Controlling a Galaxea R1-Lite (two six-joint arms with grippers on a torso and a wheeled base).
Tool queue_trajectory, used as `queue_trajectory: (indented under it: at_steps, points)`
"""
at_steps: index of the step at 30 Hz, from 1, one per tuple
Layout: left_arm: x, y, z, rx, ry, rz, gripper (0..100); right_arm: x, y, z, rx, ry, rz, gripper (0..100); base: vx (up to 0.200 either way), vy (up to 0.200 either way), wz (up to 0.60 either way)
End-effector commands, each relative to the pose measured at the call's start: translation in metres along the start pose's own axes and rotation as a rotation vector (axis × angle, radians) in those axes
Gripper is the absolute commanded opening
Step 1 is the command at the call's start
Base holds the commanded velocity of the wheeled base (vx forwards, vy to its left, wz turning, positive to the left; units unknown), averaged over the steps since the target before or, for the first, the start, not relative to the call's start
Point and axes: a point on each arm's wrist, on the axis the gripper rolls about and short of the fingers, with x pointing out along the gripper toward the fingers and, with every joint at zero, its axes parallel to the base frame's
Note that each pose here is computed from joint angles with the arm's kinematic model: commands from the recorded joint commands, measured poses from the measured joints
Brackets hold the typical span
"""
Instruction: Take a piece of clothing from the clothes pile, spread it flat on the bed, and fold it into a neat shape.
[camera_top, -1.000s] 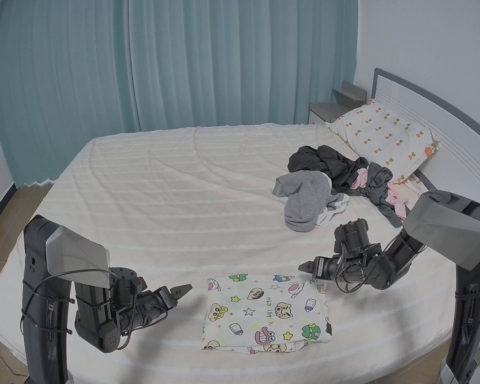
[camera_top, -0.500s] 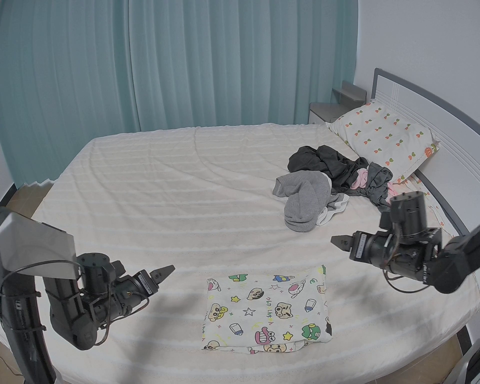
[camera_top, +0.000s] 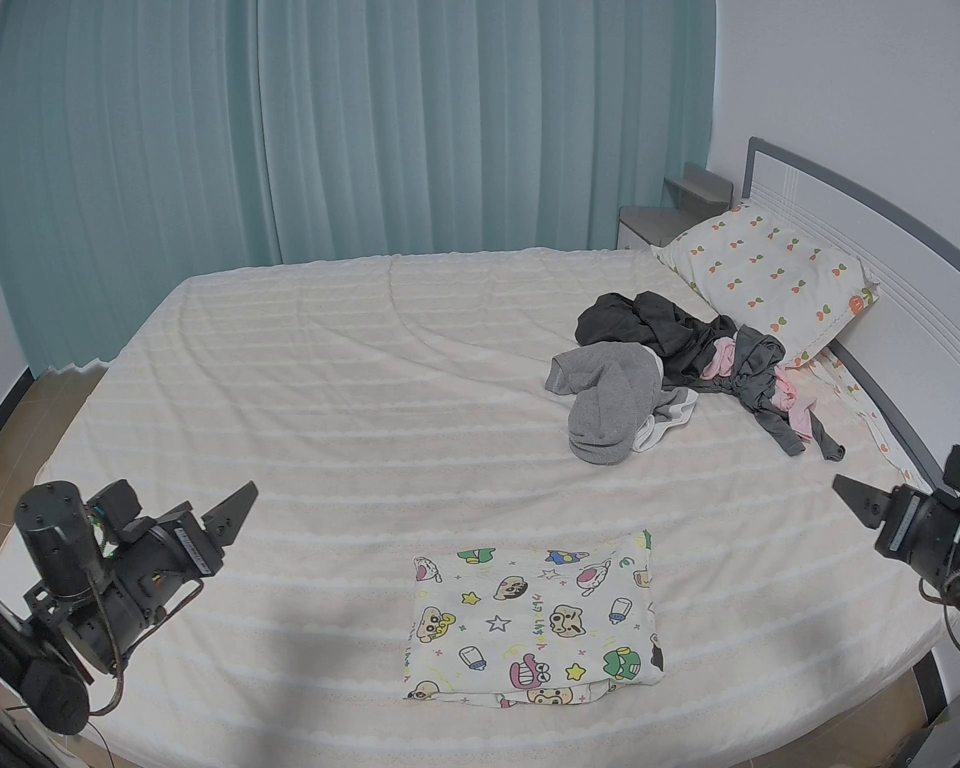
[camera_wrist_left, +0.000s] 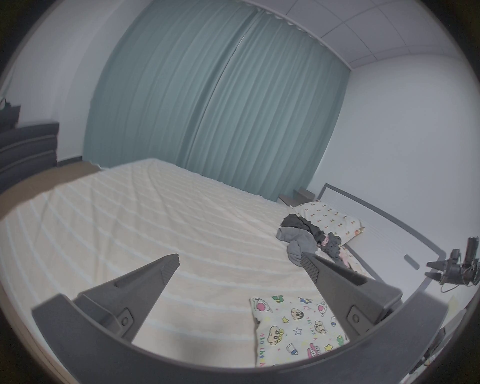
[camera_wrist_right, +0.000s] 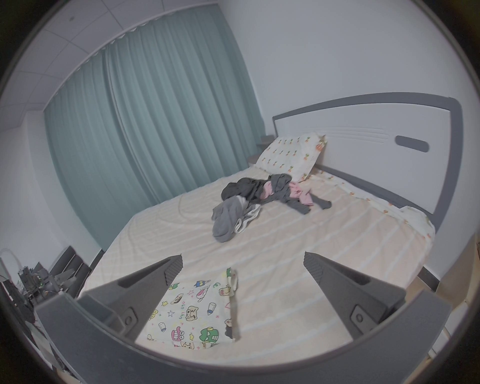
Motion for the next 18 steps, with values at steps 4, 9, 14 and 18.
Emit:
queue_trajectory:
  at_steps: [4, 9, 14, 18]
  points:
    - [-0.162, -0.007, 0.071, 0.131, -0.144, 0.101, 100, -0.077, -0.062, -0.041, -0.102, -0.274, -0.178, 100, 0.000, 0.000, 0.00]
    - [-0.201, -0.005, 0.076, 0.097, -0.162, 0.152, 100, -0.092, -0.064, -0.044, -0.160, -0.362, -0.224, 100, 0.000, 0.000, 0.00]
    - [-0.212, -0.004, 0.065, 0.068, -0.204, 0.343, 100, -0.101, -0.061, -0.044, -0.229, -0.399, -0.222, 100, 0.000, 0.000, 0.00]
    - [-0.221, -0.002, 0.053, 0.064, -0.207, 0.350, 100, -0.112, -0.062, -0.054, -0.286, -0.404, -0.180, 100, 0.000, 0.000, 0.00]
